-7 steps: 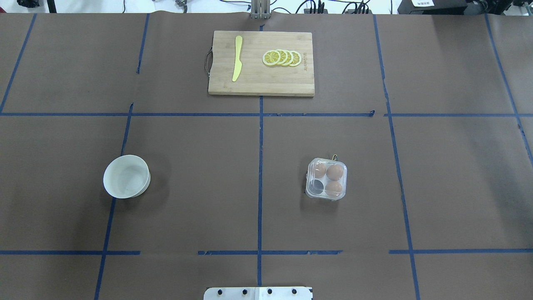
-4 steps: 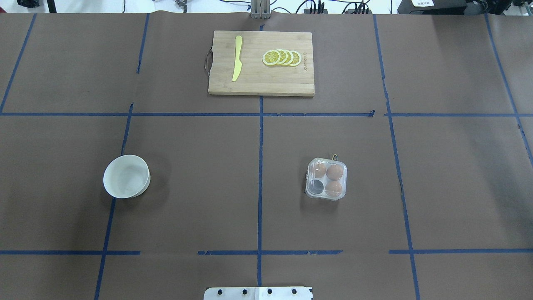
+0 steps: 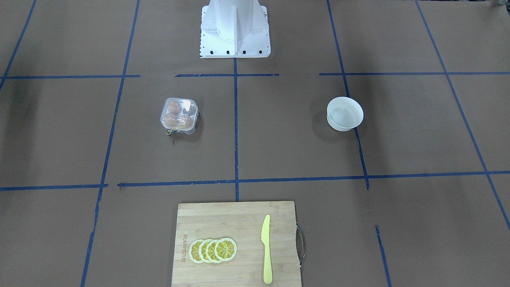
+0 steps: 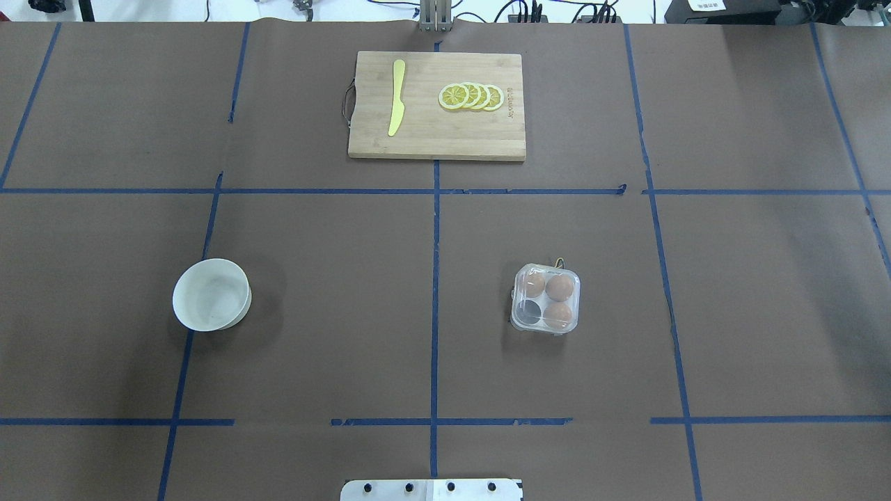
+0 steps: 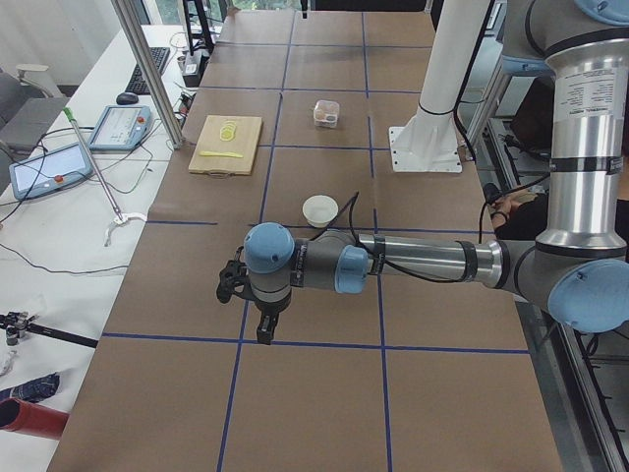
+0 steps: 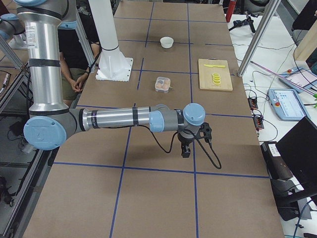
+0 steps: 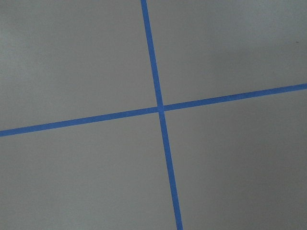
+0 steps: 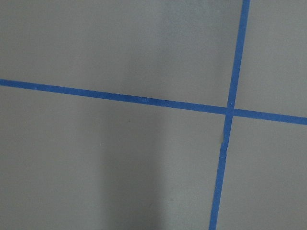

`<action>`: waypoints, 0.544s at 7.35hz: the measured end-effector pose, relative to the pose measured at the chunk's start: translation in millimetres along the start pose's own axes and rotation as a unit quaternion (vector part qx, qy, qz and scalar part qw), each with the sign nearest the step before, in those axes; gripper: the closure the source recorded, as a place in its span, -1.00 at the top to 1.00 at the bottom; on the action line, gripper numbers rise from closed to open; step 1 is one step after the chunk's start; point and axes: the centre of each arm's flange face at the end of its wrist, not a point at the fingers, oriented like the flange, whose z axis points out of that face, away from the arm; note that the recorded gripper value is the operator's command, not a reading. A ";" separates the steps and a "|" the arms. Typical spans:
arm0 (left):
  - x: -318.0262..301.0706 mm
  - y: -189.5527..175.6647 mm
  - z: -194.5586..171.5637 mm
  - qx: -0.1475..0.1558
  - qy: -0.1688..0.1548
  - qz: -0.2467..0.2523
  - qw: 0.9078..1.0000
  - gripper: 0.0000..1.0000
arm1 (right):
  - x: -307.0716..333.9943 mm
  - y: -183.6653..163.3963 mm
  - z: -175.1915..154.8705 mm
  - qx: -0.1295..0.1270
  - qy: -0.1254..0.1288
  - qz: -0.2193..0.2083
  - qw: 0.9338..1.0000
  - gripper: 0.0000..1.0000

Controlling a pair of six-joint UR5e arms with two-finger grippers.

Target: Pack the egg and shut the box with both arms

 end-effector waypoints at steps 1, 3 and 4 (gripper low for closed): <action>0.5 5.7 4.3 -0.005 0.001 -0.001 1.000 1.00 | 0.4 0.2 0.3 0.000 0.000 0.000 1.000 1.00; 3.2 13.1 10.6 -0.014 -0.001 0.001 1.000 1.00 | 1.2 0.5 0.9 -0.001 0.001 0.001 1.000 1.00; 4.5 15.2 9.4 -0.014 -0.009 0.003 1.000 1.00 | 1.4 1.0 1.0 -0.001 0.001 0.001 1.000 1.00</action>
